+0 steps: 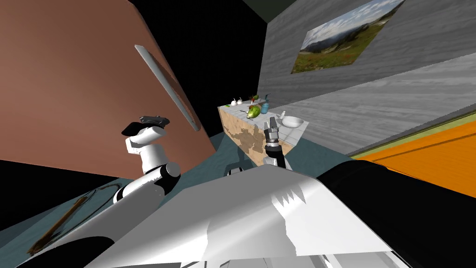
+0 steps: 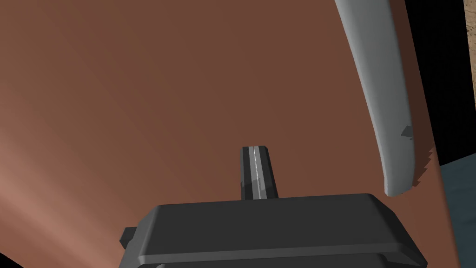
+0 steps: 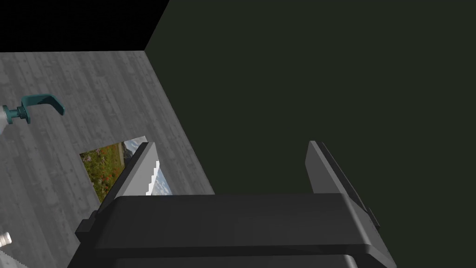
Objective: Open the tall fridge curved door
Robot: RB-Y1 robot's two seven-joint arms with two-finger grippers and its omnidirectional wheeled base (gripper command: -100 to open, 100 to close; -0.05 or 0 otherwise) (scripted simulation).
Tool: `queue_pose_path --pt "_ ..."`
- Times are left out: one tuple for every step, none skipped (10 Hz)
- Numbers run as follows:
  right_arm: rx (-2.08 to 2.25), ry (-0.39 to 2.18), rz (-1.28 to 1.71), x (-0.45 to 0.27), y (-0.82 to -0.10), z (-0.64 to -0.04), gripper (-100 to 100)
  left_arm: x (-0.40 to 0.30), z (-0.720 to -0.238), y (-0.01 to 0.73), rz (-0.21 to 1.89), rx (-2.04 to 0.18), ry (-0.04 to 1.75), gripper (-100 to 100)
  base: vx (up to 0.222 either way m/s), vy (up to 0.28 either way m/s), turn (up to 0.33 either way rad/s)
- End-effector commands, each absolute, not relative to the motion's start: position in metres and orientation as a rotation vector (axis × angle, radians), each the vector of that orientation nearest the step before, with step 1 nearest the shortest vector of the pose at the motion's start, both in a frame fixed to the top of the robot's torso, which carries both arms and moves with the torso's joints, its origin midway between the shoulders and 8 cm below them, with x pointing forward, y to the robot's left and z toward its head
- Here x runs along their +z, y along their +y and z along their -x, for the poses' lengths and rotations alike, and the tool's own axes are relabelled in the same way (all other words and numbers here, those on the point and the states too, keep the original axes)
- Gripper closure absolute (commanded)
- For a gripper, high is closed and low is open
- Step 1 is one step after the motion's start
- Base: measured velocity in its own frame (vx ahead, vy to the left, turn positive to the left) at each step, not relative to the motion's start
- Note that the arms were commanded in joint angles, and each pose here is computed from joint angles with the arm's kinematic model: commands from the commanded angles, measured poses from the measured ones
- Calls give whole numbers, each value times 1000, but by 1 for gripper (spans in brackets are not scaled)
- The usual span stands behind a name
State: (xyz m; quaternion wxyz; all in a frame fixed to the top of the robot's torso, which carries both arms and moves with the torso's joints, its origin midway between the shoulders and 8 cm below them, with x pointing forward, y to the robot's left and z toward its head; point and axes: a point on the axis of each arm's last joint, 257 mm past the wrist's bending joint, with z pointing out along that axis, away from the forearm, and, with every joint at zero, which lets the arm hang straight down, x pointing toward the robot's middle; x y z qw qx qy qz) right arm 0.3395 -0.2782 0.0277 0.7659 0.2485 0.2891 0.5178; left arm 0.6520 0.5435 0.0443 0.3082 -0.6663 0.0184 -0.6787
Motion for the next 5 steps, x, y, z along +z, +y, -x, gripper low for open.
queue_pose_path --pt "1125 628 -540 28 -278 -340 0 42 -655 554 1762 -1778 57 100 -261 61 -184" --pt "1125 628 -540 28 -278 -340 0 42 -655 554 1770 -1796 35 100 -159 28 12" --pt "1125 628 -540 28 -278 -340 0 39 -655 564 1754 -1765 59 100 -288 12 -213" --pt "1125 628 -540 28 -278 -340 0 38 -656 566 1765 -1765 54 100 -287 48 -169" --pt "1125 628 -540 28 -278 -340 0 38 -656 566 1773 -1783 32 100 -115 40 -9"
